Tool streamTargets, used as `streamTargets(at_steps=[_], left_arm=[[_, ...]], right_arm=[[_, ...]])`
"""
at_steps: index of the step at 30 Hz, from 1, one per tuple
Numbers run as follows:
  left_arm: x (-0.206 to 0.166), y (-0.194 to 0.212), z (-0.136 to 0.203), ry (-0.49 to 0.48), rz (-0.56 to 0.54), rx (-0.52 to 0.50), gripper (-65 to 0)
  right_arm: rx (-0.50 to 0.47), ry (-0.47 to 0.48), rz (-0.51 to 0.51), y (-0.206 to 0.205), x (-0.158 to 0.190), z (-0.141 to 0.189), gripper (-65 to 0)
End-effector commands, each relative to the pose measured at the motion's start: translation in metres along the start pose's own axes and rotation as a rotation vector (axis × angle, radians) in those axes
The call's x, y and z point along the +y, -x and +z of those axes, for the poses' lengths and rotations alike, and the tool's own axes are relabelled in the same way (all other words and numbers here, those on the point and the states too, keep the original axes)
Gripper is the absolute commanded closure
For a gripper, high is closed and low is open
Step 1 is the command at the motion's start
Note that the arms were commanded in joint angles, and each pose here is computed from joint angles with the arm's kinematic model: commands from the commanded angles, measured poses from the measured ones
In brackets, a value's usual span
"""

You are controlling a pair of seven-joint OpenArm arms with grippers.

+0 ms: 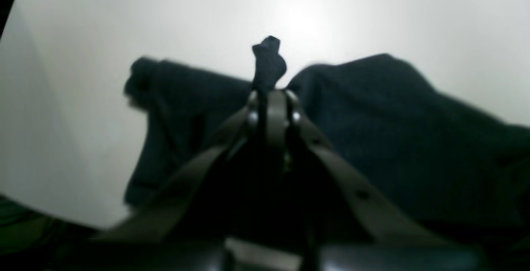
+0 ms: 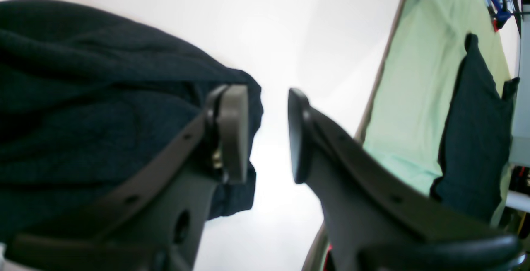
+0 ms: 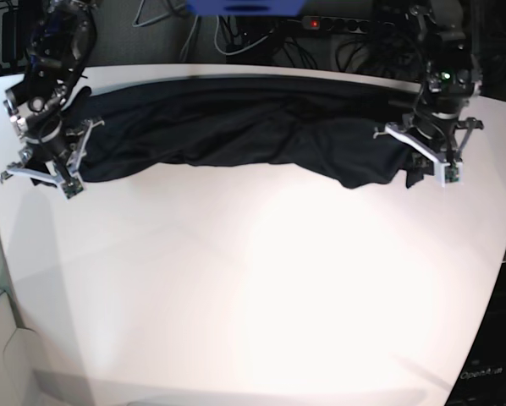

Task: Fold the T-shirt properly
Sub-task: 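Release the cuff and move the left gripper back to the band end, then grasp the band end with the left gripper, right gripper holding the other end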

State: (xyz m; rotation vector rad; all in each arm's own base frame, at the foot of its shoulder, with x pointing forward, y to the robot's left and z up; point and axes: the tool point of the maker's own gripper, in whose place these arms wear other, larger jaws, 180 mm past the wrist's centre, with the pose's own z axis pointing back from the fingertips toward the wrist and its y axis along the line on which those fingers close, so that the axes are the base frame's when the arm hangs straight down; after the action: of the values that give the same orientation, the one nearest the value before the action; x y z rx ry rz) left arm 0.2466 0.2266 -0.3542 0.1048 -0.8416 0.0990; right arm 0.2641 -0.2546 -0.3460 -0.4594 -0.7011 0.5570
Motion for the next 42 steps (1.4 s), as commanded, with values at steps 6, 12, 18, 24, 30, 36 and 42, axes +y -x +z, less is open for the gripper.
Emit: streamTargets(at_steps=[6,12,18,24,30,36,42], left_arm=[[0.025,-0.006,0.009,-0.024,-0.046,-0.037,0.0],[0.039,0.014,0.017,-0.054,-0.048,0.003,0.0],[0.048,0.017,0.02,-0.075,-0.04,0.011,0.0],[0.07,0.024,0.021,-0.112,-0.002,0.017,0.0],[0.075,0.046,0.011,-0.086,0.025,0.068,0.0],[0.072,0.064,0.002,-0.062,0.055,0.1,0.0],[0.072,0.071,-0.004,-0.052,0.082,0.076,0.0]], right_arm=[[-0.03,0.03,0.003,-0.008,-0.01,0.003,-18.1],[-0.03,0.028,0.002,-0.008,-0.01,0.003,-18.1],[-0.03,0.028,0.002,-0.008,-0.01,0.003,-18.1],[-0.031,0.028,0.001,-0.008,-0.01,0.003,-18.1],[-0.031,0.028,0.001,-0.008,-0.01,0.003,-18.1],[-0.031,0.027,0.001,-0.009,-0.009,0.002,-18.1],[-0.031,0.027,0.001,-0.009,-0.009,0.002,-18.1]])
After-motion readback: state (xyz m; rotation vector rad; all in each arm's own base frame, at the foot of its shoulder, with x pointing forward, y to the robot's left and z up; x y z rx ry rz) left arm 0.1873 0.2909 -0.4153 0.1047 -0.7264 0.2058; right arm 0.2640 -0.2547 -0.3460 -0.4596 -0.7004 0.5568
